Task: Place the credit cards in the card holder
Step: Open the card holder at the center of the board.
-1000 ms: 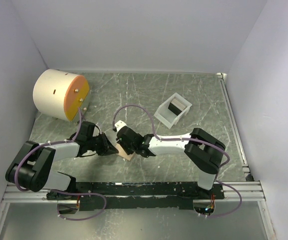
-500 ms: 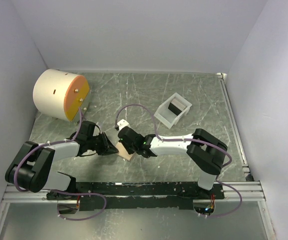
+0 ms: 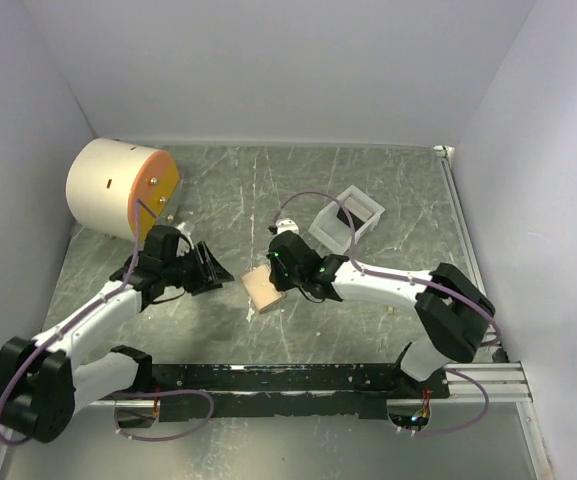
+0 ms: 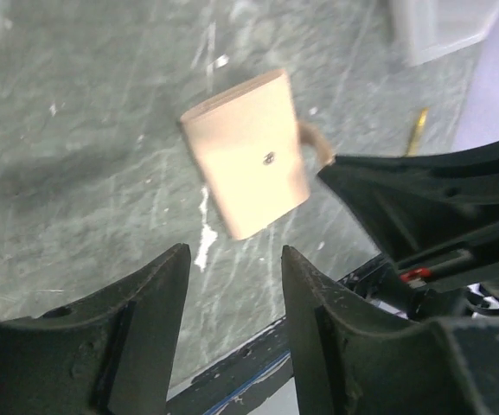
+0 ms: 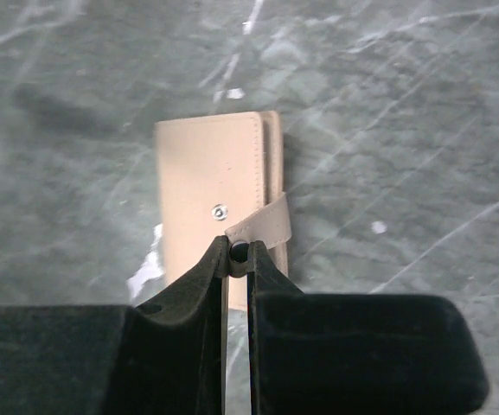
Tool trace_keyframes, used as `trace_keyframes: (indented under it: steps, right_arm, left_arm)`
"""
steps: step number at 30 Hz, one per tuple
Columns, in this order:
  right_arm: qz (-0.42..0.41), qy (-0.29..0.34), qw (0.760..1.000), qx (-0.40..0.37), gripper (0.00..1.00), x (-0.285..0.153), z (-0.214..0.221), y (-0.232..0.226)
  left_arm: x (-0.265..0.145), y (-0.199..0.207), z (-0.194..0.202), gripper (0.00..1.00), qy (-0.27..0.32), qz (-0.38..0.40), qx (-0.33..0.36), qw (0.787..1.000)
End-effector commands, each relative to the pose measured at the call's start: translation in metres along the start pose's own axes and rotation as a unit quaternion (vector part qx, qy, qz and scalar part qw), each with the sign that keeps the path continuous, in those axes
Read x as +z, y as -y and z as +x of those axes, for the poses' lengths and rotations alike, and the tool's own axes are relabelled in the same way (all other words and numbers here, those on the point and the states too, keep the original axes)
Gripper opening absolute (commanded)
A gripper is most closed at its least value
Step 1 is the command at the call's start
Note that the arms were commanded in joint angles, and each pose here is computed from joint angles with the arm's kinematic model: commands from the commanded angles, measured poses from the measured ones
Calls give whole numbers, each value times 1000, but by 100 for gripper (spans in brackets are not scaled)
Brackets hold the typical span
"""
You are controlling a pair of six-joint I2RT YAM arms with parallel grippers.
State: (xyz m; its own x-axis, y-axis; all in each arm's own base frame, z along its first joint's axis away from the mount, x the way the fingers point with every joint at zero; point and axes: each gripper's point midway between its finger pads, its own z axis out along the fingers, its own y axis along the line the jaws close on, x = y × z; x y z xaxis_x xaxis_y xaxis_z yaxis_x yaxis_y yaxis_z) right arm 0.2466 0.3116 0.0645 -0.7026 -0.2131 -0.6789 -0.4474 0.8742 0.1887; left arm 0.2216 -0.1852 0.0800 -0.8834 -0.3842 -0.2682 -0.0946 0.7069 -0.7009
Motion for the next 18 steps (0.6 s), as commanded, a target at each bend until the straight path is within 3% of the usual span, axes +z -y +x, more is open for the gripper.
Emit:
trace_keyframes:
  steps: [1,8,18]
  right_arm:
    - [-111,37,991,59,0,-29,-27,-44]
    - [-189,65,975,99,0,-51,-45,-71]
    - [-114,35,987,106,0,-26,-20,-37]
  left_arm:
    - [-25,11,-14,60,31,-17,27,999]
    - [-38,4,-21,61,53,-51,61,995]
    - [-23,-11,-3,57,12,-55,40,998]
